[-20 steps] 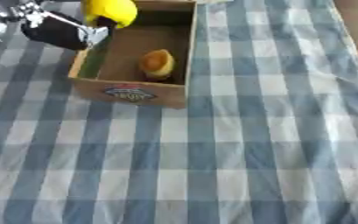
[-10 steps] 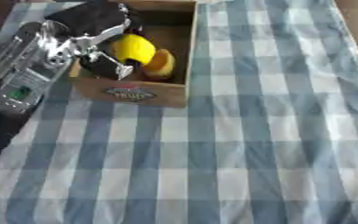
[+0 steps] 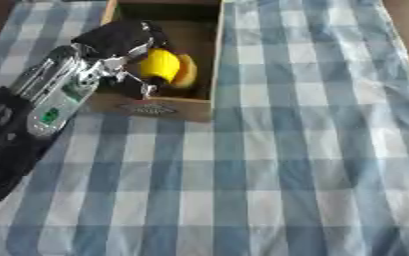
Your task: Pick up objects on the table and place them in the box.
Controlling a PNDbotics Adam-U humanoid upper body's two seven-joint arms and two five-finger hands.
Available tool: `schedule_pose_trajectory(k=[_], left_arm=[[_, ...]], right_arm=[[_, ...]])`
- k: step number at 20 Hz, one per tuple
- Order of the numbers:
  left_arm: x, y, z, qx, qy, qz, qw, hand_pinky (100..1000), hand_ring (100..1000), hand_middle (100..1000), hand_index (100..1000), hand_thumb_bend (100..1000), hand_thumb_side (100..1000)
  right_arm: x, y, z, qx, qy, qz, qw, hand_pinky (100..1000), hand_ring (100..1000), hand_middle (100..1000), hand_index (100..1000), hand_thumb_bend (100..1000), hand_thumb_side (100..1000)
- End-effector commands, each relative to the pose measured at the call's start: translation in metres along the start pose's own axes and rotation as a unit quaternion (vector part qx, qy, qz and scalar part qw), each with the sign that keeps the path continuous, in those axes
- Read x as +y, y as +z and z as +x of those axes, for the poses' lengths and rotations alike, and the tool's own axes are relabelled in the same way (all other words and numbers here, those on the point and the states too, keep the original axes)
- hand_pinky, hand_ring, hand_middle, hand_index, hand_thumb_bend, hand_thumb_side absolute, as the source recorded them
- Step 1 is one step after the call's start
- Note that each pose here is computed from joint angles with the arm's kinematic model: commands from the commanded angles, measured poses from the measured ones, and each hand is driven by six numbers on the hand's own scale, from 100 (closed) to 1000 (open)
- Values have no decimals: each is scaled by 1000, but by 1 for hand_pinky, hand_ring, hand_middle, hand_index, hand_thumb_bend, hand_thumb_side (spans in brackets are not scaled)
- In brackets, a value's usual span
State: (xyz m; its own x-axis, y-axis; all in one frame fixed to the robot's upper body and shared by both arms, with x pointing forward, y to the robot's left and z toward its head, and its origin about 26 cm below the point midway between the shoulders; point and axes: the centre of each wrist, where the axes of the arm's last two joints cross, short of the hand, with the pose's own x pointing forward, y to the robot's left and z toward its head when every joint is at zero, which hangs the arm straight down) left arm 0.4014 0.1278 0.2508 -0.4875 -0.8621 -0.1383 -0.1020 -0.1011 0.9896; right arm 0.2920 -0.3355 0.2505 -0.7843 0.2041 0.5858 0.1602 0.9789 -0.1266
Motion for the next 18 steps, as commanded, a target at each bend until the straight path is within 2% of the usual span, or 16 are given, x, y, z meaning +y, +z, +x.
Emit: schedule_pose_trajectory(k=[1,2,3,8,11,15,16,18], left_arm=[[8,2,-3,16,-15,23,999,947,906,881,993,659,100],[9,3,-4,25,-21,31,999,977,934,900,1000,729,144],[11,4,-5,35,-27,39,998,990,949,913,1000,789,234],[20,9,-10,69,-35,74,994,978,950,910,1000,791,260],[31,16,-14,76,-25,101,992,957,937,888,997,719,257],[70,47,-23,66,4,187,980,915,905,847,953,585,219],[80,59,-25,56,19,213,975,900,895,838,935,487,193],[97,89,-29,23,59,265,962,858,868,811,897,356,191]], right_arm=[[-2,-4,7,-12,3,4,1000,768,796,565,734,100,632],[-2,-4,7,-11,3,4,1000,767,795,564,734,100,633],[-1,-4,7,-11,3,3,1000,767,794,564,734,100,633],[-1,-3,6,-9,1,3,1000,767,794,564,734,100,633],[-1,-3,6,-8,1,3,1000,767,794,564,734,100,629],[-3,-3,7,-10,3,-1,1000,767,793,565,735,100,624],[-3,-3,7,-11,5,-3,1000,767,793,565,735,100,619],[-5,-4,8,-14,8,-7,1000,768,792,566,736,100,610]])
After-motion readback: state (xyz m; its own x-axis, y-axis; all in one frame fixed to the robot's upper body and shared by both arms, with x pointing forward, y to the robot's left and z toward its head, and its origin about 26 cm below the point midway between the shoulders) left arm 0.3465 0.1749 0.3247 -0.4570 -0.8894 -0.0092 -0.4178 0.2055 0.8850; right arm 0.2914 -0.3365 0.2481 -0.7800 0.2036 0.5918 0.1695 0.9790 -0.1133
